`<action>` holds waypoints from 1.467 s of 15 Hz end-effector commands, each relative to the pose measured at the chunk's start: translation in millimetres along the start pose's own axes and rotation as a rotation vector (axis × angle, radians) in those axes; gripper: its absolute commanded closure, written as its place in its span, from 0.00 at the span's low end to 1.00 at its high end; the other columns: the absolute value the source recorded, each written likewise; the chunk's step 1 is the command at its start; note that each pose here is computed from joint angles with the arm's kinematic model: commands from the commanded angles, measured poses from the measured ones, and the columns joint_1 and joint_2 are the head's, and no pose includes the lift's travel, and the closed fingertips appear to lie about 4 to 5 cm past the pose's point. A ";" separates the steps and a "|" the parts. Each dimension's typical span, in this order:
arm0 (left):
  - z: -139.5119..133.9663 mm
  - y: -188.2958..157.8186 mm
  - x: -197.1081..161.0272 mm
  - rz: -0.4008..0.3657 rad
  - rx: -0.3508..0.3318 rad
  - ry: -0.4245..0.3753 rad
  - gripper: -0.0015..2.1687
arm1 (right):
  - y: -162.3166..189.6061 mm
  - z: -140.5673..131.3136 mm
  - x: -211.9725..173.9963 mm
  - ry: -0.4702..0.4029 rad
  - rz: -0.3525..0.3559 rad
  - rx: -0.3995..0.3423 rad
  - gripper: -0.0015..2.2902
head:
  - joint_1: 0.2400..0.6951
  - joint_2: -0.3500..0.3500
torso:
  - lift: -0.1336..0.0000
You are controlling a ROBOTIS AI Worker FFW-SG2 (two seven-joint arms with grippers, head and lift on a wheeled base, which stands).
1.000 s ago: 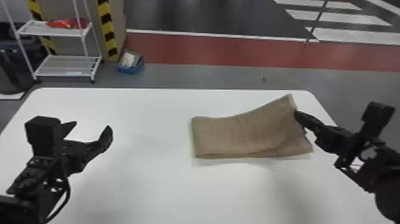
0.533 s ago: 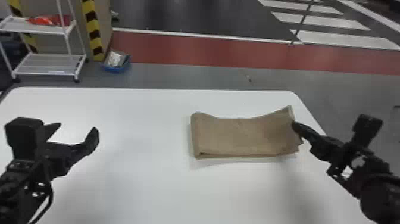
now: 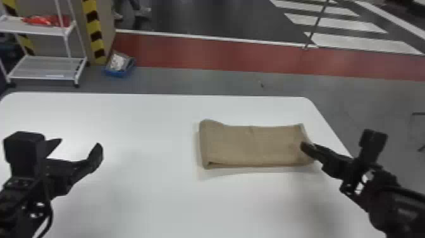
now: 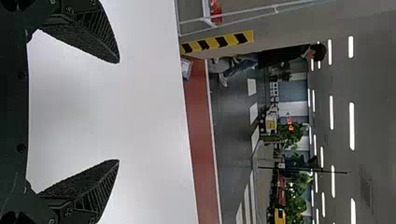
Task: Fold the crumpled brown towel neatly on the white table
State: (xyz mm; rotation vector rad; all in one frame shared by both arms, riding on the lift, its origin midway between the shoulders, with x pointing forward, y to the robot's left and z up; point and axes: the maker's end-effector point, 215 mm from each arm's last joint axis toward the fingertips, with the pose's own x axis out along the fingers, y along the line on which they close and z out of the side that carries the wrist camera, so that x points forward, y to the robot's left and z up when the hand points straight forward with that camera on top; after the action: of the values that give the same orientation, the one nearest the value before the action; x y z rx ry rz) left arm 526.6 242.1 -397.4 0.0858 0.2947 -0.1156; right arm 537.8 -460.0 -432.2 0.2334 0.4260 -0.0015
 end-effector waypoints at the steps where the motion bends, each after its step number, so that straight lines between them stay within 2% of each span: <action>1: 1.9 -19.7 0.1 -0.026 -0.015 -0.005 0.06 | -14.6 8.2 -26.7 -0.033 -0.037 0.001 0.03 | 1.00 0.19 | 0.07; 3: 6.7 -45.1 2.4 -0.059 -0.032 -0.013 0.06 | -17.8 13.2 -49.7 -0.061 -0.052 -0.009 0.03 | 1.00 0.15 | 0.07; 5: 11.4 -72.0 4.0 -0.093 -0.050 -0.022 0.06 | -7.9 13.2 -68.3 -0.090 -0.022 0.025 0.03 | 1.00 0.09 | 0.07; 7: 15.2 -83.8 5.2 -0.111 -0.067 -0.027 0.06 | -2.2 5.6 -82.0 -0.097 -0.012 0.033 0.03 | 1.00 0.05 | 0.07; 9: 15.5 -106.3 4.9 -0.150 -0.138 -0.019 0.07 | 2.5 -1.7 -94.7 -0.110 -0.005 0.043 0.03 | 1.00 0.03 | 0.07; 11: 10.1 -153.4 5.0 -0.228 -0.244 0.007 0.07 | 6.4 -9.1 -106.6 -0.125 0.000 0.051 0.03 | 1.00 0.00 | 0.07; 12: 8.4 -177.1 6.1 -0.264 -0.271 0.012 0.09 | 9.5 -11.1 -111.5 -0.134 0.003 0.048 0.03 | 1.00 0.00 | 0.07; 14: 4.7 -223.3 14.2 -0.312 -0.286 0.013 0.10 | 11.9 -16.7 -120.1 -0.154 0.011 0.074 0.04 | 1.00 0.00 | 0.07; 16: 11.0 -261.4 26.4 -0.330 -0.287 -0.023 0.10 | 5.9 -19.4 -130.7 -0.161 0.018 0.098 0.04 | 1.00 0.00 | 0.07; 19: 5.6 -294.9 39.7 -0.340 -0.313 0.001 0.13 | -7.3 -24.1 -140.6 -0.159 0.008 0.107 0.04 | 1.00 0.00 | 0.07; 22: -2.7 -306.5 38.7 -0.355 -0.299 0.016 0.13 | -24.5 -29.9 -146.6 -0.154 -0.016 0.118 0.04 | 1.00 0.00 | 0.07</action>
State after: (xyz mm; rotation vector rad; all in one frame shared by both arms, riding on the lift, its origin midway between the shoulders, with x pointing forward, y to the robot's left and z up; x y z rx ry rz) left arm 527.5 -53.6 -431.5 -0.2615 0.3332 -0.4049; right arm 394.6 -476.9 -400.6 0.3412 0.2698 -0.0454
